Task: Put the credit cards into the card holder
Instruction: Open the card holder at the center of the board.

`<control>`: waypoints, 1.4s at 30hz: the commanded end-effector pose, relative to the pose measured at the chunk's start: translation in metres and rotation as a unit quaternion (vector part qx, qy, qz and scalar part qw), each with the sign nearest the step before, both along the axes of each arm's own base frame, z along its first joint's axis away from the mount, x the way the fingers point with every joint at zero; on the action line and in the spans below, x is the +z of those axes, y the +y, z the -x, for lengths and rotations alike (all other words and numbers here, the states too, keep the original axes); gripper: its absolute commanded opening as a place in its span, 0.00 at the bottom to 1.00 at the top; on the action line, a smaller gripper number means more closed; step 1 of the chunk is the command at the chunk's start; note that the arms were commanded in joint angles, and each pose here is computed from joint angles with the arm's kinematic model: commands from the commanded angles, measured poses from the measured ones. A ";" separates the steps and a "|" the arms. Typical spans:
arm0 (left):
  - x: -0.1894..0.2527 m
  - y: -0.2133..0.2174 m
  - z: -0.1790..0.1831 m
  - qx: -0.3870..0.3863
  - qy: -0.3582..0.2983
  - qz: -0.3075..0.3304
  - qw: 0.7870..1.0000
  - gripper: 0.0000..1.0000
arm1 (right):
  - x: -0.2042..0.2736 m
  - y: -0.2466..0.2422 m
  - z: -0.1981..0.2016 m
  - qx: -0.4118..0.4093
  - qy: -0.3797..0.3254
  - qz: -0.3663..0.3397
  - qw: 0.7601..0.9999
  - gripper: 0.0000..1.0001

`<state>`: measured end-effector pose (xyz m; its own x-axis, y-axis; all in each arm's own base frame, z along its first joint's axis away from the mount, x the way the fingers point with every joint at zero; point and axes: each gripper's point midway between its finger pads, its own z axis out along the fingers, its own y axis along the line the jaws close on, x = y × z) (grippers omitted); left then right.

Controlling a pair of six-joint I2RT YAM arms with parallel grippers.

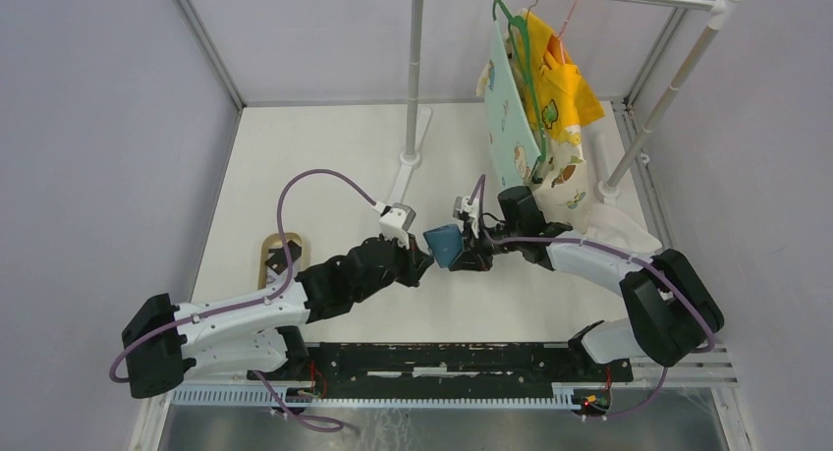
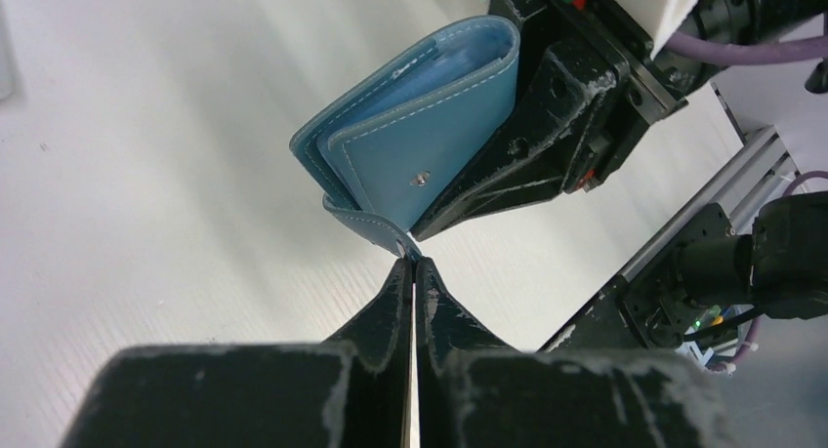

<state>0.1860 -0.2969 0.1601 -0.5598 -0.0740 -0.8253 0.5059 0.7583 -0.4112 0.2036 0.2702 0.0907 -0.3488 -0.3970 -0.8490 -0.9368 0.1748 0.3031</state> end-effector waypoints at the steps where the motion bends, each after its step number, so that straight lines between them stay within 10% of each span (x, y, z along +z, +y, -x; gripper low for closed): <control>1: 0.025 -0.006 0.002 -0.030 -0.033 0.045 0.998 0.02 | 0.005 0.009 -0.003 0.030 -0.010 -0.011 0.999 0.01; 15: 0.028 -0.016 0.012 -0.071 -0.021 0.074 0.994 0.02 | -0.018 0.002 -0.014 0.016 -0.004 0.039 0.999 0.16; 31: 0.031 -0.035 0.025 -0.127 -0.010 0.093 0.987 0.02 | -0.016 -0.022 -0.052 -0.068 -0.083 0.115 0.988 0.78; 42: 0.021 -0.036 0.024 -0.127 -0.002 0.081 0.989 0.02 | 0.004 -0.009 -0.029 -0.004 -0.076 0.051 0.996 0.79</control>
<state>0.1562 -0.3222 0.1538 -0.6255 -0.0152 -0.7801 0.6303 0.5795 -0.5166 0.2308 0.2497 0.0696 -0.2965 -0.5299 -0.7945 -0.9462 0.2757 0.1693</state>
